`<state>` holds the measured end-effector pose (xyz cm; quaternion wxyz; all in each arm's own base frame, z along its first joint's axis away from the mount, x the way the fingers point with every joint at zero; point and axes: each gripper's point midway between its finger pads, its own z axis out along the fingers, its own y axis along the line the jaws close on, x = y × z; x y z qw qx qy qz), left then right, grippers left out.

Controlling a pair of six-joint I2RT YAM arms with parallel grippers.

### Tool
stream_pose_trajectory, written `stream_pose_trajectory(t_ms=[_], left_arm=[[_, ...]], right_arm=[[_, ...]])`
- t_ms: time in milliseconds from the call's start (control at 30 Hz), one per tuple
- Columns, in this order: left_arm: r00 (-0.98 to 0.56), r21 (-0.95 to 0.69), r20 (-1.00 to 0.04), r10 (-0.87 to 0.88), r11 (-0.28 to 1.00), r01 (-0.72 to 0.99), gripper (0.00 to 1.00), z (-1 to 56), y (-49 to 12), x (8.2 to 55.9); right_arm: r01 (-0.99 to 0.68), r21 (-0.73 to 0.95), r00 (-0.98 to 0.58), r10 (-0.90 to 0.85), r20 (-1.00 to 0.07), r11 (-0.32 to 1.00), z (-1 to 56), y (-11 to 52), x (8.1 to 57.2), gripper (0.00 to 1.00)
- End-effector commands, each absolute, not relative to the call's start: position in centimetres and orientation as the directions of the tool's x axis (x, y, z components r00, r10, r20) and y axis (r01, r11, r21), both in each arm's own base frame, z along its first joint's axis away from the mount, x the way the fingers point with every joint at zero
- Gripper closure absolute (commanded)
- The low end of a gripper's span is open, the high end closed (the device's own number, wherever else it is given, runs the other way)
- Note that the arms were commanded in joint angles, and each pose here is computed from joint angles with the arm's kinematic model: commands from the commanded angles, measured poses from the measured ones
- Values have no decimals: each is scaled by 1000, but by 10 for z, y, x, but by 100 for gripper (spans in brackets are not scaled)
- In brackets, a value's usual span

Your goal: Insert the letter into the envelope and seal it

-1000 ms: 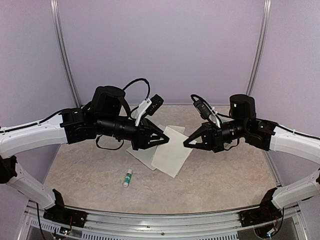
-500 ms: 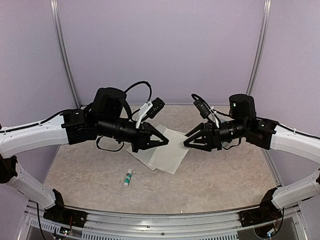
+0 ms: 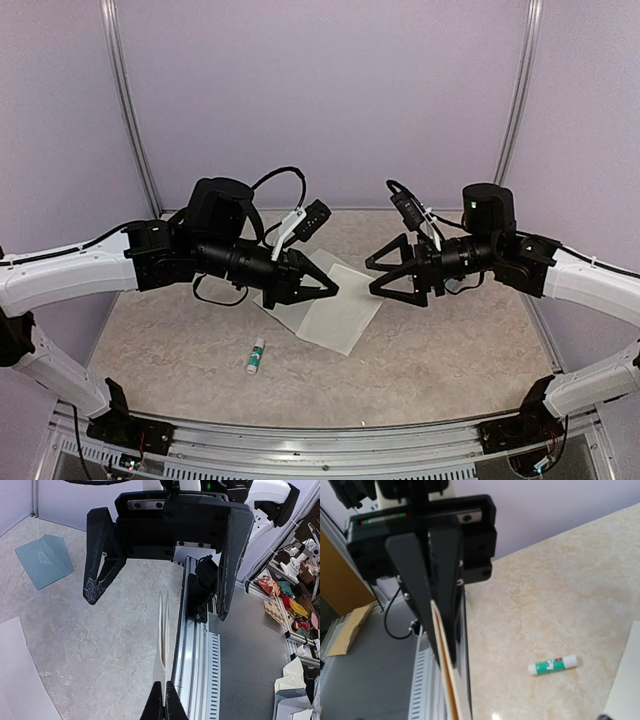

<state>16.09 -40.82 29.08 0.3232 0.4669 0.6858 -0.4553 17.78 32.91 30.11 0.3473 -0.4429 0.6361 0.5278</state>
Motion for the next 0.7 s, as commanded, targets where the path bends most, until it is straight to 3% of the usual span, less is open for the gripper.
stream_pose_trajectory(t_ms=[0, 33, 133, 233, 333, 400, 533, 667], left_arm=[[-348, -332, -885, 308, 107, 937, 100, 301, -410, 155], [-349, -333, -886, 305, 104, 937, 100, 301, -411, 154], [-352, -338, -885, 303, 101, 936, 100, 302, -411, 154], [-353, -340, -888, 296, 95, 936, 100, 303, -412, 153], [-350, -344, -891, 289, 73, 936, 100, 307, -412, 150], [-352, -348, -890, 291, 67, 935, 100, 308, -411, 149], [-358, -348, -887, 292, 86, 933, 100, 306, -407, 149], [-350, -340, -900, 258, 85, 937, 100, 315, -402, 148]], right_arm=[[-922, 386, -376, -179, -909, -26, 303, 334, 173, 7], [-920, 391, -378, -179, -908, -40, 303, 334, 171, 11], [-913, 402, -385, -182, -905, -69, 302, 335, 167, 37], [-907, 410, -388, -187, -902, -94, 301, 335, 163, 46], [-913, 407, -395, -189, -899, -28, 294, 335, 173, 20], [-914, 401, -405, -180, -896, 60, 290, 334, 186, 10], [-904, 397, -419, -141, -897, 161, 293, 327, 204, 3], [-913, 402, -409, -129, -904, 74, 300, 328, 192, 0]])
